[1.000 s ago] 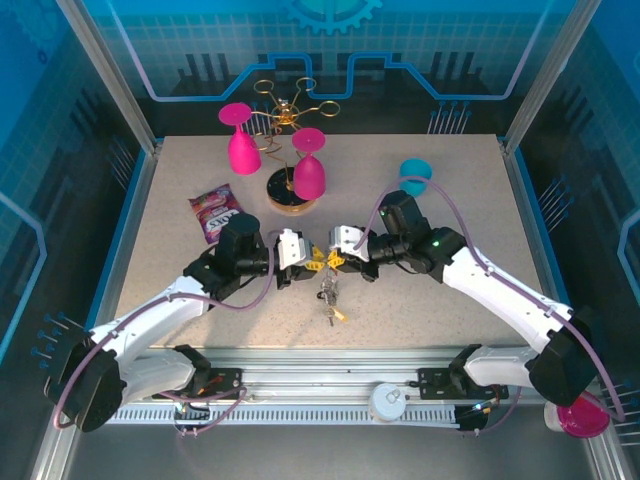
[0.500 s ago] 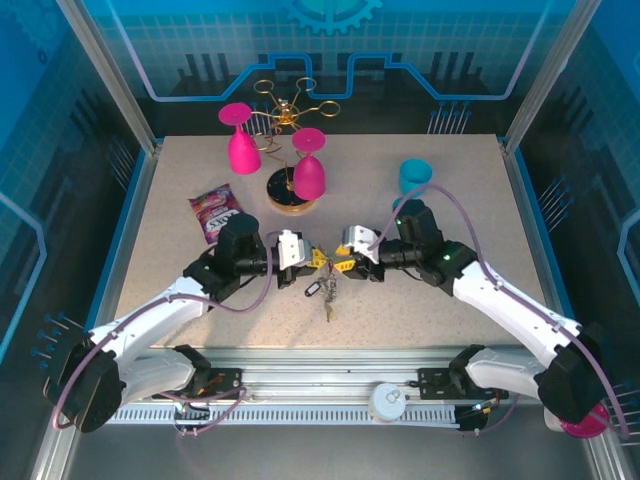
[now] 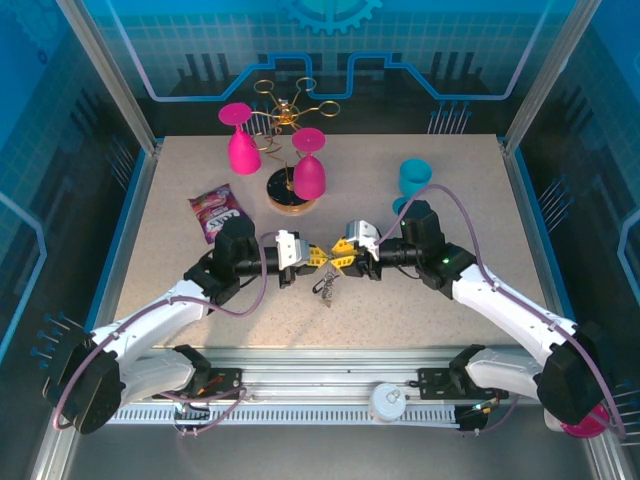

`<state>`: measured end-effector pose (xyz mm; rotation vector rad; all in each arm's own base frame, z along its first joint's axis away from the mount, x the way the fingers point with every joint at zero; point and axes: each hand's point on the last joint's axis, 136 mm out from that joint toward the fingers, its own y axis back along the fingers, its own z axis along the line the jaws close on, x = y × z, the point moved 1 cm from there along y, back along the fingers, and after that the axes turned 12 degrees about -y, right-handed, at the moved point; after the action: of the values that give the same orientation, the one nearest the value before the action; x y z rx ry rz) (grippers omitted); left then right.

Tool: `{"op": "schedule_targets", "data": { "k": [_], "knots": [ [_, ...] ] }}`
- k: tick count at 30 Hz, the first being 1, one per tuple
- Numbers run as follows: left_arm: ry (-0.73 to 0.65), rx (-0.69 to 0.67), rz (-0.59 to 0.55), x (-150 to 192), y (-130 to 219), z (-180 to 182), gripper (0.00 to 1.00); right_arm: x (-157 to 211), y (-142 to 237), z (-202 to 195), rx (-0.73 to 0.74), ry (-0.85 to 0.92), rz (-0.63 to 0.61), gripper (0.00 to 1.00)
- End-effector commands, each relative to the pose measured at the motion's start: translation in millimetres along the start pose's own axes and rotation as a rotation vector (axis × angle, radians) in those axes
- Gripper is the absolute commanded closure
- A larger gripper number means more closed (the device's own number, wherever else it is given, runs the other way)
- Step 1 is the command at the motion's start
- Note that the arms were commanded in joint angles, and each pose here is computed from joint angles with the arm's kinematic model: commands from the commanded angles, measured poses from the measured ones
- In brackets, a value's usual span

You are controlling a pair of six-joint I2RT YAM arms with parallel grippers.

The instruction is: Put the keys on the keyring

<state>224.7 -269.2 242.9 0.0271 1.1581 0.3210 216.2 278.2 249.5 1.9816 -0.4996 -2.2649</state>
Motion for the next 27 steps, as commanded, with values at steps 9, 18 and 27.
{"op": "schedule_targets", "data": {
  "k": [9,18,27],
  "knots": [
    [-0.056,0.001,-0.059,-16.3,2.8,-1.3,1.0,-1.4,9.7,-1.0,0.003,-0.021,-0.014,0.81],
    [-0.055,-0.001,-0.062,-17.0,2.9,-0.9,1.0,-3.3,6.1,-0.7,-0.027,-0.031,-0.015,0.81],
    [-0.058,-0.003,-0.067,-19.4,5.0,-2.0,1.0,1.8,9.6,-3.7,-0.002,-0.041,0.015,0.96]
  ]
}}
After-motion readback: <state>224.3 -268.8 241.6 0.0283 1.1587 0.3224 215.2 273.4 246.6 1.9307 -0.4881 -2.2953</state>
